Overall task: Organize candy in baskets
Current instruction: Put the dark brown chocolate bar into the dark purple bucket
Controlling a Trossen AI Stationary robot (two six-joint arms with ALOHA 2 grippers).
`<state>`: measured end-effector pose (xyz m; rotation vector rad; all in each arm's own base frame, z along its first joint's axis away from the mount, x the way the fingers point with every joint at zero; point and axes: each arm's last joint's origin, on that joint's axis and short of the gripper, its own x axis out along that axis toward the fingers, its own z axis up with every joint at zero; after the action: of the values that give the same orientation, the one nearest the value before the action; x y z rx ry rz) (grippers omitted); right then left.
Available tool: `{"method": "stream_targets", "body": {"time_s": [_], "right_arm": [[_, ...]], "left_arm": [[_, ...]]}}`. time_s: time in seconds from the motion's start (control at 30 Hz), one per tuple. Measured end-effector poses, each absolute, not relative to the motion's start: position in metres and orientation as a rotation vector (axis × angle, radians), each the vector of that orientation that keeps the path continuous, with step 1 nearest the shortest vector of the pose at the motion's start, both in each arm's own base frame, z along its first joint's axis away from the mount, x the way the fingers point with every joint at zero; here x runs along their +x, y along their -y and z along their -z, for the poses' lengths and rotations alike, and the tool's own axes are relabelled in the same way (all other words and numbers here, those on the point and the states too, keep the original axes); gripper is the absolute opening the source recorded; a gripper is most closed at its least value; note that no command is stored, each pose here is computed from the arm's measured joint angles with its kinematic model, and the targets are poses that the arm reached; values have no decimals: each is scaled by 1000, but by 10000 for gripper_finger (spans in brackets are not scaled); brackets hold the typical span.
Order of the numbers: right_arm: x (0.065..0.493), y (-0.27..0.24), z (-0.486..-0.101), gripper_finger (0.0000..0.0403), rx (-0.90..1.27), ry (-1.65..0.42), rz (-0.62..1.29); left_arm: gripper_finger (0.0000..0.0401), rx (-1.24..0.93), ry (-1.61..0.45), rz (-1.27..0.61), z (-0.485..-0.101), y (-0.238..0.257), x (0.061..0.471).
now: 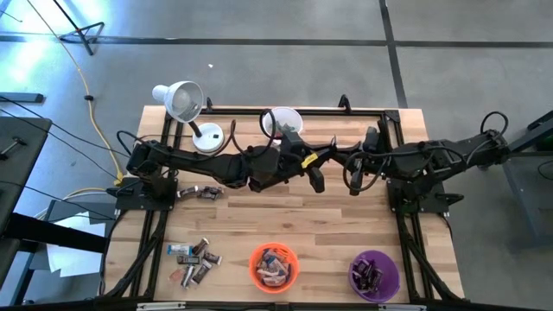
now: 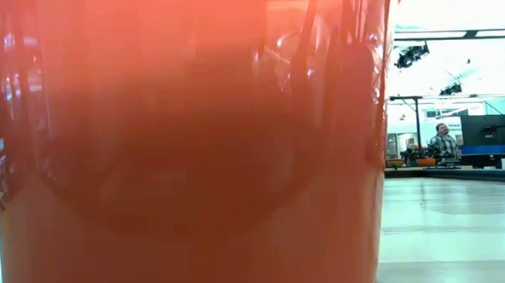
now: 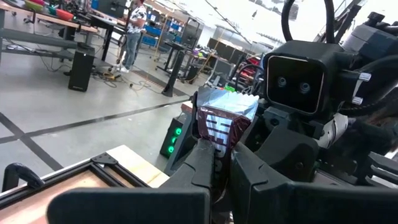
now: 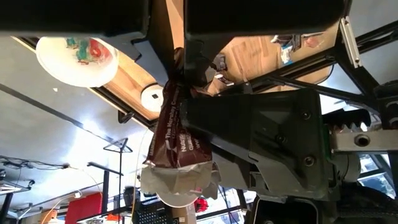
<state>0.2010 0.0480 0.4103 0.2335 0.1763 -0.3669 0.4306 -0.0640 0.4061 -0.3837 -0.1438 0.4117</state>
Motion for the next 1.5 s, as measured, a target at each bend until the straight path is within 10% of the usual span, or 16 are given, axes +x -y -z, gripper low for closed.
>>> {"method": "stream_targets", "body": {"time_s": [0.53,1.13,1.5], "right_arm": [[201,-49,-410,8,205,-188,339],[204,-46,-411,181,144,-187,323],[208,-41,-415,128,191,-165,221]], "left_arm": [[21,-387,141,-399,-406,67,430],[10,-421,134,-328,-405,71,432],[9,-412,152,-311,-408,71,431]]}}
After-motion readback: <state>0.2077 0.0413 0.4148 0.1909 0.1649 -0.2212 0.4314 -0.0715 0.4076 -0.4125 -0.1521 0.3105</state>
